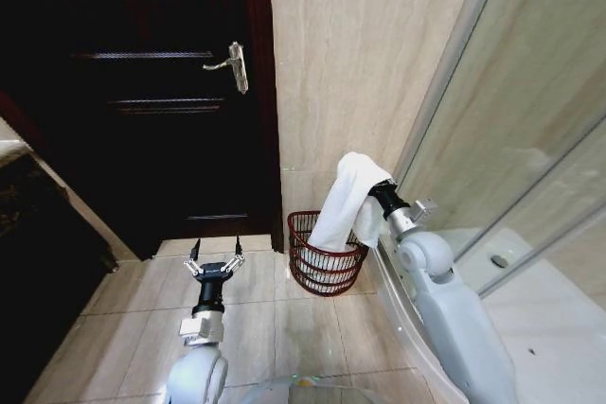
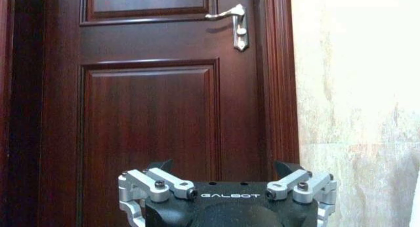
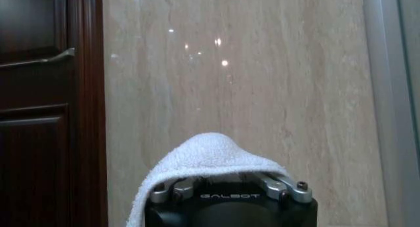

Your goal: Discard the used towel into the hamper.

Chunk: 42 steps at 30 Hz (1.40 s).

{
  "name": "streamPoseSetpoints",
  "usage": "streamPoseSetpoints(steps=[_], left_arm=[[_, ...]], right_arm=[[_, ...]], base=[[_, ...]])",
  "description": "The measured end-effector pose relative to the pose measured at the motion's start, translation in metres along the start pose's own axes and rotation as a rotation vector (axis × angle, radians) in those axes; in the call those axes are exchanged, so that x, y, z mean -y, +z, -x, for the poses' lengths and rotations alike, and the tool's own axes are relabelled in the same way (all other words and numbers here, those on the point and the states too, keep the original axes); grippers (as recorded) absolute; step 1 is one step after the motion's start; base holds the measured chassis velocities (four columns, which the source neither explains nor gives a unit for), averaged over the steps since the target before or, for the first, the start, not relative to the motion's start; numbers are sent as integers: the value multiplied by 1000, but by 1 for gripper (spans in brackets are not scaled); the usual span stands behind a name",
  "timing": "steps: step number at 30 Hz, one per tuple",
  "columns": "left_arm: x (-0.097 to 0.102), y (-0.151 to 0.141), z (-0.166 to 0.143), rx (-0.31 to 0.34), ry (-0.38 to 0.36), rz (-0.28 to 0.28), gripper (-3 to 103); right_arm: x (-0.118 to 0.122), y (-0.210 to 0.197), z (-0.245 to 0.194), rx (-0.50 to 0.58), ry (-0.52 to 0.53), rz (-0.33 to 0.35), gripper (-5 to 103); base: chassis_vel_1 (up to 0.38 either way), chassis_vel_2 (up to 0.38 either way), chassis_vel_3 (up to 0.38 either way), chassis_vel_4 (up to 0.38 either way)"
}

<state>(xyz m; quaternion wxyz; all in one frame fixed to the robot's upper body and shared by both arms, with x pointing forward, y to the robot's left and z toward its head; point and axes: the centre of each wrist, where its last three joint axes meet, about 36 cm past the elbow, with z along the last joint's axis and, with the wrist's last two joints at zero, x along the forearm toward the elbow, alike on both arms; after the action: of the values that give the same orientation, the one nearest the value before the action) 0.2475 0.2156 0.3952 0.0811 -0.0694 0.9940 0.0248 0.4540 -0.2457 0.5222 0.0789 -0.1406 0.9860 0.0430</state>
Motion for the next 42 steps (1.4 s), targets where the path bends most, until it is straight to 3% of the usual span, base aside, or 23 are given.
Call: streamPoseSetpoints(steps=[22,33,38,42], left_arm=[[0,7,3,-9,5,2,100],[-3,9,5,0,-2,-8,100],[-4,11,4,8,-13,-18,100],[-7,9,4,13,-21,-19,100]], right_arm=[[7,-4,4,-2,13,-6,7],[-2,-13,4,-9,15,-2,7],[1,-22,4,-86,35,14,7],[7,-41,-1,-247,41,113,7]], base=[[0,0,0,0],[0,0,0,0],[0,0,0,0],[0,0,0,0]])
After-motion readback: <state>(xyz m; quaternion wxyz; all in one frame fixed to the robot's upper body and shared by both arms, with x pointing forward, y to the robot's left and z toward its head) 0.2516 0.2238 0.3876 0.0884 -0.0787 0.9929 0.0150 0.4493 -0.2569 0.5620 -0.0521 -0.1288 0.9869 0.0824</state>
